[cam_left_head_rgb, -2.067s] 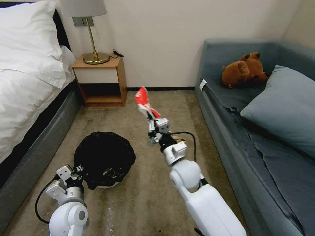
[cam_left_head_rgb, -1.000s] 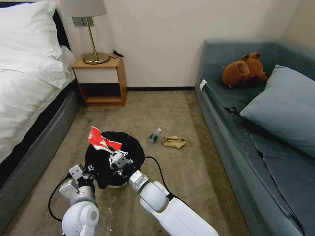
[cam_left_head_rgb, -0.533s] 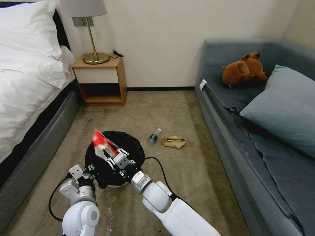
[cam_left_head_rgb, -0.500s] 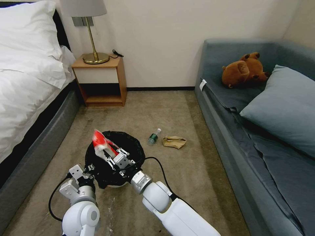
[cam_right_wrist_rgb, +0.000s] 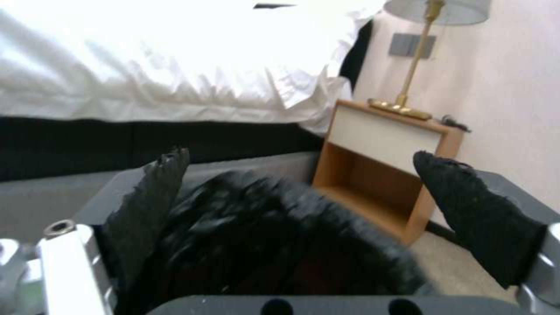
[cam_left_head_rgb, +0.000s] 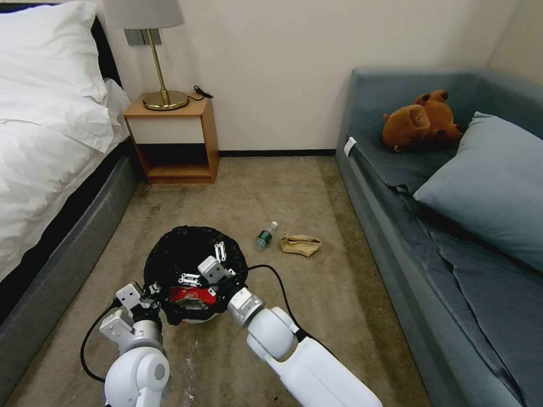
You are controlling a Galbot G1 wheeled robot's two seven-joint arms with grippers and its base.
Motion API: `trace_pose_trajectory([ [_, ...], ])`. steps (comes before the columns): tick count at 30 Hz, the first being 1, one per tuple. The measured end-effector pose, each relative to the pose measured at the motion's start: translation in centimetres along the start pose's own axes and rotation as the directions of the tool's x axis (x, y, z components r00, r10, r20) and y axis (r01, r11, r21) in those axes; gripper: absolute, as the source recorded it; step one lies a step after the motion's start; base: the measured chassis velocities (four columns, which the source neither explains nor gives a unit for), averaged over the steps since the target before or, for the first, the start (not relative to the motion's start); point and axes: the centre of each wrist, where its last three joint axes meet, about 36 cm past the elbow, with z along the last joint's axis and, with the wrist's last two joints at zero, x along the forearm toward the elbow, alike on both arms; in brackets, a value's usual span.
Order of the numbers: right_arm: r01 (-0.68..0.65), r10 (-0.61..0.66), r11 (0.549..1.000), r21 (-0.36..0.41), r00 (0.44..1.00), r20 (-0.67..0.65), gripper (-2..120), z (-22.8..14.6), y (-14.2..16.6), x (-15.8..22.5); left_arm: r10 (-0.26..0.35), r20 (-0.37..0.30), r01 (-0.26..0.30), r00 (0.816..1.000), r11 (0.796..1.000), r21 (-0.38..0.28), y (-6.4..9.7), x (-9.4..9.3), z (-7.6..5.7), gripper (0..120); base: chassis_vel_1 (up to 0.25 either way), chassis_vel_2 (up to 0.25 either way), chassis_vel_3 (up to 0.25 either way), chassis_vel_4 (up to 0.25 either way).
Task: Pick up the trash bin, then pick up the garbage on the floor and place it into the trash bin.
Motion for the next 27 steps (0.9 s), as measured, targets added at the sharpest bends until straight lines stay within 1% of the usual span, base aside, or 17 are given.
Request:
trace_pose_trajectory([
  [1,0.0,0.0,1.0,0.0,1.0,0.0,99,0.0,0.0,0.0,0.0,0.0,0.0,1.0,1.0,0.0,0.0,0.0,0.0,4,0.0,0.0,0.0,0.0],
  [4,-0.04,0.041,0.999,-0.011,0.999,0.033,100,-1.0,-1.7,-0.7,-0.005,0.003,0.005,1.0,1.0,-0.001,0.2,0.0,-0.1,4,0.0,0.0,0.0,0.0],
  [8,-0.073,0.074,0.997,-0.025,0.996,0.049,100,-1.4,-2.5,-0.8,-0.008,0.005,0.008,1.0,1.0,-0.001,0.3,-0.1,-0.2,4,0.0,0.0,0.0,0.0],
  [10,-0.147,0.15,0.988,-0.057,0.986,0.066,100,-2.1,-4.2,-0.5,-0.014,0.013,0.014,1.0,1.0,-0.004,0.6,-0.2,-0.6,4,0.0,0.0,0.0,0.0],
  [12,-0.147,0.15,0.988,-0.057,0.986,0.066,100,-2.1,-4.2,-0.5,-0.014,0.013,0.014,1.0,1.0,-0.004,0.6,-0.2,-0.6,4,0.0,0.0,0.0,0.0],
  [14,-0.206,0.212,0.975,-0.08,0.975,0.071,100,-2.4,-5.8,0.5,-0.015,0.021,0.015,1.0,1.0,-0.006,0.8,-0.5,-1.1,4,0.0,0.0,0.0,0.0],
  [15,-0.245,0.252,0.965,-0.089,0.965,0.07,100,-2.4,-6.7,1.7,-0.014,0.027,0.014,1.0,1.0,-0.007,1.0,-0.7,-1.4,4,0.0,0.0,0.0,0.0],
  [16,-0.245,0.252,0.965,-0.089,0.965,0.07,100,-2.4,-6.7,1.7,-0.014,0.027,0.014,1.0,1.0,-0.007,1.0,-0.7,-1.4,4,0.0,0.0,0.0,0.0],
  [18,-0.313,0.32,0.946,-0.089,0.944,0.078,100,-1.9,-8.5,4.0,-0.016,0.037,0.017,0.999,1.0,-0.011,1.3,-1.1,-2.0,4,0.0,0.0,0.0,0.0],
  [19,-0.313,0.32,0.946,-0.089,0.944,0.078,100,-1.9,-8.5,4.0,-0.016,0.037,0.017,0.999,1.0,-0.011,1.3,-1.1,-2.0,4,0.0,0.0,0.0,0.0],
  [20,-0.345,0.352,0.935,-0.085,0.933,0.082,100,-1.6,-9.5,5.2,-0.018,0.04,0.019,0.999,1.0,-0.016,1.4,-1.3,-2.2,4,0.0,0.0,0.0,0.0],
  [21,-0.345,0.352,0.935,-0.085,0.933,0.082,100,-1.6,-9.5,5.2,-0.018,0.04,0.019,0.999,1.0,-0.016,1.4,-1.3,-2.2,4,0.0,0.0,0.0,0.0],
  [23,-0.407,0.412,0.91,-0.077,0.907,0.082,100,-1.1,-10.7,7.9,-0.016,0.041,0.017,0.999,0.999,-0.027,1.8,-1.7,-2.4,4,0.0,0.0,0.0,0.0],
  [24,-0.407,0.412,0.91,-0.077,0.907,0.082,100,-1.1,-10.7,7.9,-0.016,0.041,0.017,0.999,0.999,-0.027,1.8,-1.7,-2.4,4,0.0,0.0,0.0,0.0],
  [26,-0.447,0.452,0.892,-0.071,0.889,0.076,100,-0.4,-11.0,10.4,-0.014,0.04,0.015,0.999,1.0,-0.026,1.8,-1.9,-2.4,4,0.0,0.0,0.0,0.0],
  [27,-0.447,0.452,0.892,-0.071,0.889,0.076,100,-0.4,-11.0,10.4,-0.014,0.04,0.015,0.999,1.0,-0.026,1.8,-1.9,-2.4,4,0.0,0.0,0.0,0.0],
])
